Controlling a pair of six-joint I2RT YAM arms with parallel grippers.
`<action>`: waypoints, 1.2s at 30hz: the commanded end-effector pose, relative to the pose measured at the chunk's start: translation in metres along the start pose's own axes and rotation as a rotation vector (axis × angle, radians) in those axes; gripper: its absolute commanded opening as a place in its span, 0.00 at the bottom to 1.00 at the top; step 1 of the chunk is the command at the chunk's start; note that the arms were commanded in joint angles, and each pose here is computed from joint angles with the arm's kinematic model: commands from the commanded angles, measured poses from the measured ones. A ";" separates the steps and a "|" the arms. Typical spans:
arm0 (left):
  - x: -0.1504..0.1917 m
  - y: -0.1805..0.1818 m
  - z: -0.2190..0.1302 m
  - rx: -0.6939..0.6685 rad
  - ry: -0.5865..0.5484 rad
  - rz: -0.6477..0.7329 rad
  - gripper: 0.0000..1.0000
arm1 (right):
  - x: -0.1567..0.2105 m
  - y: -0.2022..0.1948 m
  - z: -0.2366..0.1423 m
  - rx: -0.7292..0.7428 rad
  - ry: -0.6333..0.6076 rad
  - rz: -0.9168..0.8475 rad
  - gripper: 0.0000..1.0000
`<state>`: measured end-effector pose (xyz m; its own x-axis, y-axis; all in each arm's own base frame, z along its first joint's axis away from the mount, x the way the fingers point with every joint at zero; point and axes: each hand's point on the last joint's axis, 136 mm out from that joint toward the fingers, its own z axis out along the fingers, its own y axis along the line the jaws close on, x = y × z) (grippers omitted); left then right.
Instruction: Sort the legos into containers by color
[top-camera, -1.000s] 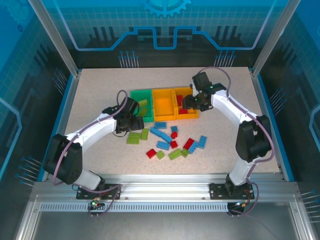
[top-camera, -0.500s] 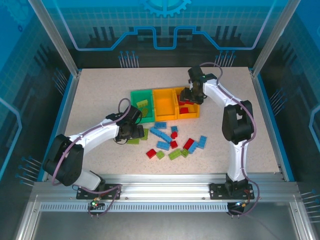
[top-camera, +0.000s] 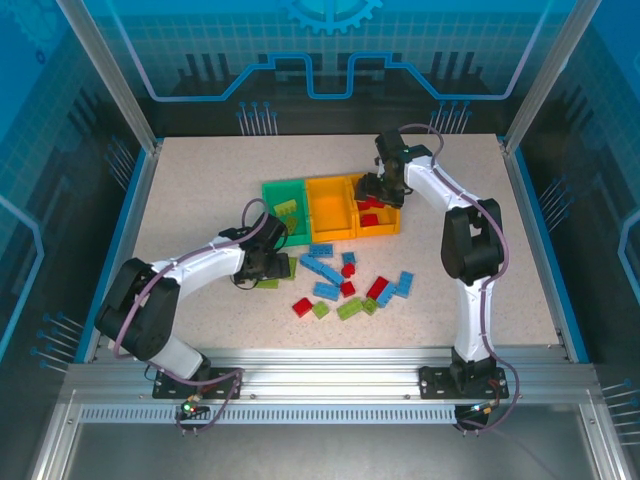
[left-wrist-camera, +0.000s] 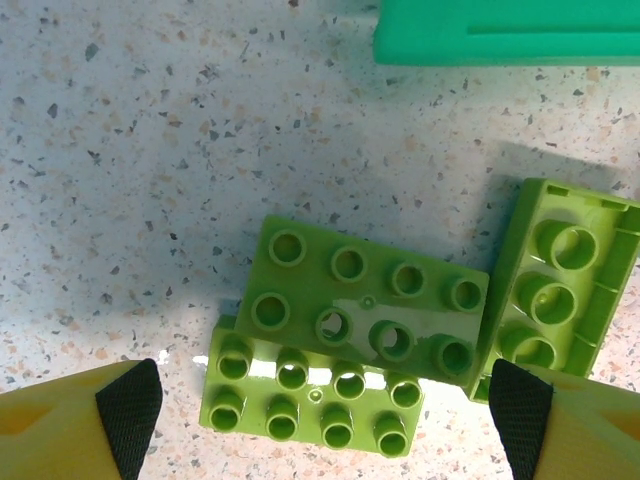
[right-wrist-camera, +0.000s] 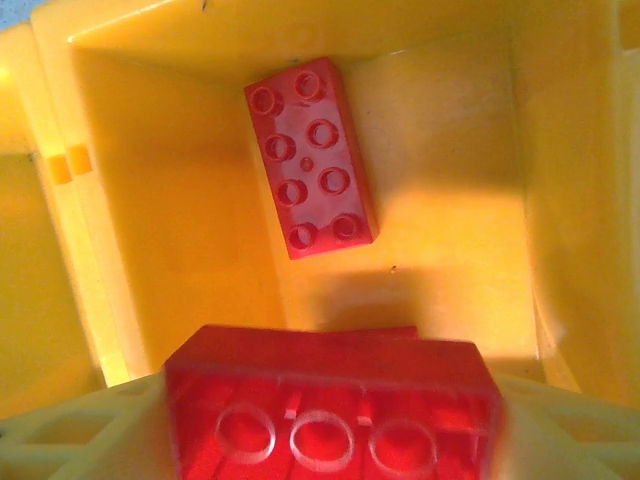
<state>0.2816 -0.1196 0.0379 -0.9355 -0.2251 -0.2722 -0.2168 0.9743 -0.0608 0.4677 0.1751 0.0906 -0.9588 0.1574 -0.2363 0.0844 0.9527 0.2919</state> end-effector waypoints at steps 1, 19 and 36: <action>-0.001 -0.006 -0.001 0.017 0.000 0.031 0.89 | 0.008 0.006 -0.006 -0.034 0.023 0.001 0.74; 0.019 0.001 0.014 -0.011 0.006 -0.015 0.89 | 0.006 0.021 -0.057 -0.088 -0.068 -0.026 0.77; 0.024 0.005 0.030 -0.033 0.016 0.005 0.78 | 0.021 -0.017 -0.087 -0.029 -0.108 -0.008 0.77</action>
<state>0.2651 -0.1173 0.0112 -0.9382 -0.2226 -0.2650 -0.2226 0.9744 -0.0304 0.4291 0.1522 0.1540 -0.9307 0.1747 -0.3215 0.0632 0.9422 0.3290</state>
